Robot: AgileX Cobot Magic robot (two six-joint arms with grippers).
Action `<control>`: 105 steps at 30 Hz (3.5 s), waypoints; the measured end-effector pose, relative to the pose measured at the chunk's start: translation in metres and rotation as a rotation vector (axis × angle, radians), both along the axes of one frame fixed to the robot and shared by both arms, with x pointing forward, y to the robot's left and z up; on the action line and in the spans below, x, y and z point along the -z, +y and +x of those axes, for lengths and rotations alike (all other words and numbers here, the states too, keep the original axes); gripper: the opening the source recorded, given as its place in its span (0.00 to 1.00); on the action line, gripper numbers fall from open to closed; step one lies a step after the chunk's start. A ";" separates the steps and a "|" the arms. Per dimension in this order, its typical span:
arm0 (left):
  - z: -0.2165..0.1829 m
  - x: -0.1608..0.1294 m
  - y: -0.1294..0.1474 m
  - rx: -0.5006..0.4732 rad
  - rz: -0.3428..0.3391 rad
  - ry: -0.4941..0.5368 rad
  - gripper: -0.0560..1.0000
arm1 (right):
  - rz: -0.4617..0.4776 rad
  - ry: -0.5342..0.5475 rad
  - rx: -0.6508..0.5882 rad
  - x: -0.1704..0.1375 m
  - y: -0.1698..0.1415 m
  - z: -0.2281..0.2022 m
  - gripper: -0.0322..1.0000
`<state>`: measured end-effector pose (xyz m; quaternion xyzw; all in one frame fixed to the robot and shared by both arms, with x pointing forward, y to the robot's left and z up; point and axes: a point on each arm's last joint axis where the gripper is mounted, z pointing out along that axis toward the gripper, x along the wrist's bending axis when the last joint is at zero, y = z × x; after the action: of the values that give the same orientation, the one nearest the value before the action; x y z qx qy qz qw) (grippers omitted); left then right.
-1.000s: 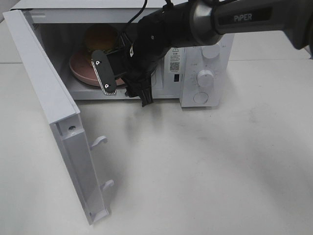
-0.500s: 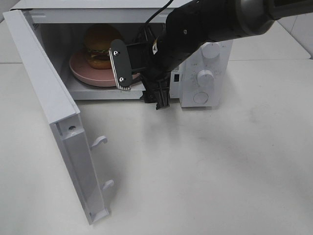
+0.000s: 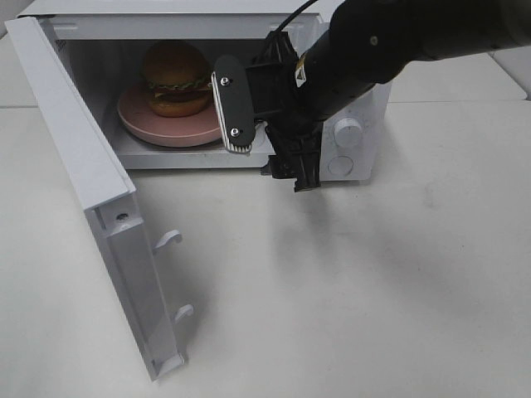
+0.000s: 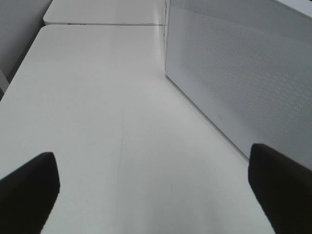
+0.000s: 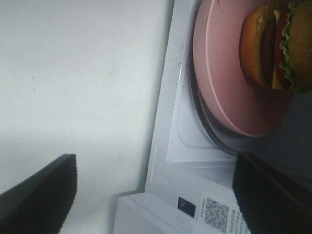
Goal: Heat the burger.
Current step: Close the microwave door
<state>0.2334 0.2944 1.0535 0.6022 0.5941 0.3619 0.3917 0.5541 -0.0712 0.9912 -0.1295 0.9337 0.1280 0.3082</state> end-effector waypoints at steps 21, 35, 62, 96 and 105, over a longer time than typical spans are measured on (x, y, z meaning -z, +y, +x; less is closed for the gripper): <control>0.000 0.000 0.000 0.000 0.000 0.000 0.99 | 0.173 0.263 0.505 -0.032 -0.058 -0.072 0.77; 0.000 0.000 0.000 0.000 0.000 0.000 0.99 | 0.318 0.401 0.953 -0.068 -0.099 -0.121 0.77; 0.000 0.000 0.000 0.000 0.000 0.000 0.99 | 0.461 0.379 1.097 -0.106 -0.181 -0.224 0.77; 0.000 0.000 0.000 0.000 0.000 0.000 0.99 | 1.043 -0.018 1.313 -0.056 -0.240 -0.321 0.77; 0.000 0.000 0.000 0.000 0.000 0.000 0.99 | 1.065 -0.021 1.300 -0.056 -0.240 -0.324 0.77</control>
<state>0.2334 0.2944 1.0535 0.6022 0.5941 0.3619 0.3917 0.2303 -0.3112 1.0477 0.5958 0.6345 0.3472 0.3492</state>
